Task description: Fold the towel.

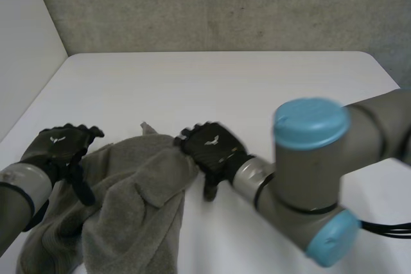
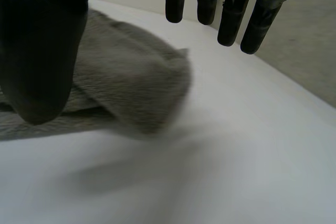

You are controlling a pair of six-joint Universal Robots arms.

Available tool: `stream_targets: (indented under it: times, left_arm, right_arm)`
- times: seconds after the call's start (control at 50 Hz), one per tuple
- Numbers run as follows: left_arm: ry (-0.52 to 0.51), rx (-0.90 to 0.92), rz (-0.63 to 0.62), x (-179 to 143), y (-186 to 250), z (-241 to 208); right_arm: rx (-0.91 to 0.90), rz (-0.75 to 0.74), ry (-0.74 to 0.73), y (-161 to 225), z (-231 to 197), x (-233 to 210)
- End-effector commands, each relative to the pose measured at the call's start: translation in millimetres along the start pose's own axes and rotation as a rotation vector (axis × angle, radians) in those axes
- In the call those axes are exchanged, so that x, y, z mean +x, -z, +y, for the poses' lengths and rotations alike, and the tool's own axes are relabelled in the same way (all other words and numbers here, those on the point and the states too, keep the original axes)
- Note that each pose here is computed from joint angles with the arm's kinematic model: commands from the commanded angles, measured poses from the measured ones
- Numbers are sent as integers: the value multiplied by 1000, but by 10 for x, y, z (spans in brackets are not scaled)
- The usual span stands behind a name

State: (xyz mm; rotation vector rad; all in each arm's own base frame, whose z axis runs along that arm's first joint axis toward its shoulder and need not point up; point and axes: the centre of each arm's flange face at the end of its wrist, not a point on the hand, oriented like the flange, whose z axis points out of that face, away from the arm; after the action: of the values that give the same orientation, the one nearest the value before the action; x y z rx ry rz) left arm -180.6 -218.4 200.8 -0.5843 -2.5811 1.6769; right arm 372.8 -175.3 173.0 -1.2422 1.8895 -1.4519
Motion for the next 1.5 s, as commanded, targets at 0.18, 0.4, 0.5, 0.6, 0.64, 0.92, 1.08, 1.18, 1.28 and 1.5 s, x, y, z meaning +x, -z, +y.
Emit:
stream_targets:
  times: [0.18,0.4,0.5,0.6,0.64,0.92,1.08,1.18,1.28,1.5]
  left_arm:
    - [32,106,-12,-124,112,9]
    - [13,169,17,-43,202,-106]
    - [-3,204,52,60,217,-124]
    - [-19,234,91,180,228,-114]
    - [-26,237,108,227,222,-104]
    - [-83,262,232,590,167,-53]
    - [-110,189,277,763,-55,95]
    - [-147,141,303,865,-216,215]
    - [-200,112,343,1051,-401,316]
    - [-211,98,318,1134,-592,349]
  right_arm:
    - [-21,21,26,-431,260,-208]
    - [129,429,3,-9,-468,1040]
    - [109,507,43,70,-395,1660]
    - [63,498,135,-45,-197,1899]
    - [45,499,173,-99,-145,1958]
    - [26,494,205,374,-336,1684]
    - [27,468,81,874,-293,1268]
    - [-40,393,17,1001,-27,937]
    - [-95,272,4,1035,192,503]
    - [-102,223,33,992,402,282]
